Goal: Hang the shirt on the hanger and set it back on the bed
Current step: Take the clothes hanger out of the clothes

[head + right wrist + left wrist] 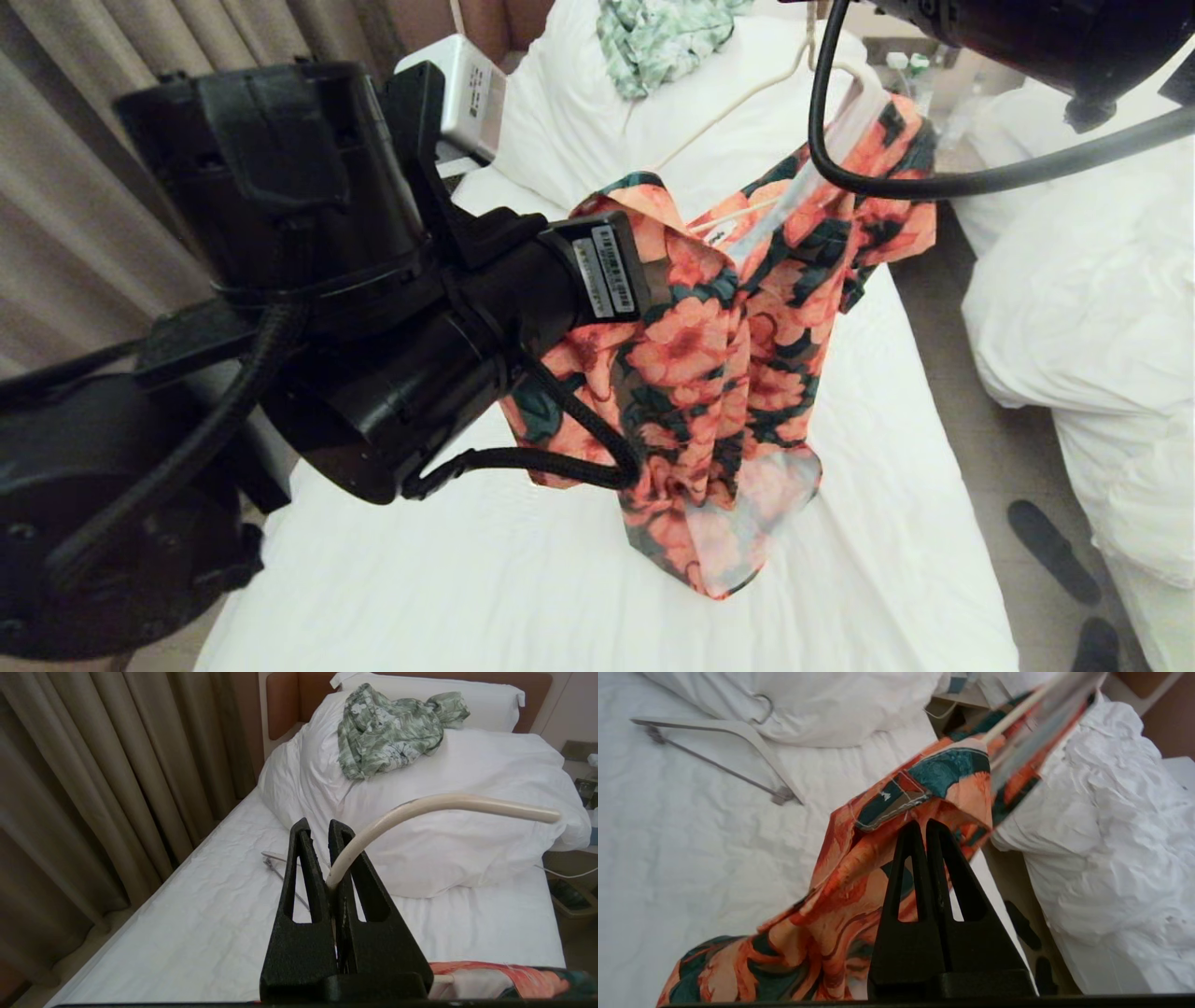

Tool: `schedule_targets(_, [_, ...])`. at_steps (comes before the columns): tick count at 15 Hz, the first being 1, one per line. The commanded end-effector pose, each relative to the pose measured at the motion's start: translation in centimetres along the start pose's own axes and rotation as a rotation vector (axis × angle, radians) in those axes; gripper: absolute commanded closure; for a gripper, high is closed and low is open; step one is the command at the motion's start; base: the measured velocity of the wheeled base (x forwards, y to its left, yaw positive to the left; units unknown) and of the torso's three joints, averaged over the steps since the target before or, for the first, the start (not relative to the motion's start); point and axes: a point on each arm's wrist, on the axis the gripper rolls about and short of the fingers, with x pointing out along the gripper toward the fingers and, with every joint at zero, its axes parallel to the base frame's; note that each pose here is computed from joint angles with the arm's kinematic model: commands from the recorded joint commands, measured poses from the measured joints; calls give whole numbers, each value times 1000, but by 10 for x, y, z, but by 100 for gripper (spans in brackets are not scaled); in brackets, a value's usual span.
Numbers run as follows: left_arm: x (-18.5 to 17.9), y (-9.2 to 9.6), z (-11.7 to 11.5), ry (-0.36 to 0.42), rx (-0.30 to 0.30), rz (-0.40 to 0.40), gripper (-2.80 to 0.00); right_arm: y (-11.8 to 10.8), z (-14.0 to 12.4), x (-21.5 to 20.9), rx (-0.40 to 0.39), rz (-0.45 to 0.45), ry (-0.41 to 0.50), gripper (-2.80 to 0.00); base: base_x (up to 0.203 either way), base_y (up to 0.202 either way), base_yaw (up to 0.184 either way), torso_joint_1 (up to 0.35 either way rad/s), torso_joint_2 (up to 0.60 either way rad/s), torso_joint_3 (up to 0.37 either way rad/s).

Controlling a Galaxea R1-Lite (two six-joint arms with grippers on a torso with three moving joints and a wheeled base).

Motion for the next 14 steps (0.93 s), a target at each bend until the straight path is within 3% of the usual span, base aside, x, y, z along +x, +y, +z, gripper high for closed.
schedule_targets(1, [-1,4,9,-29,-12,12,0,2,-2,0,-2,3,5,0,0,0,0,0,0,0])
schedule_targets(5, [-11,5,20,-55,-29,-7,0,10,-6,-1,0,24,18,0,0,0,0,0,0,0])
schedule_targets(14, [-12,-3,10,-25,-21,-32,0,29,-14,-3,4,70,43,0,0,0,0,0,0,0])
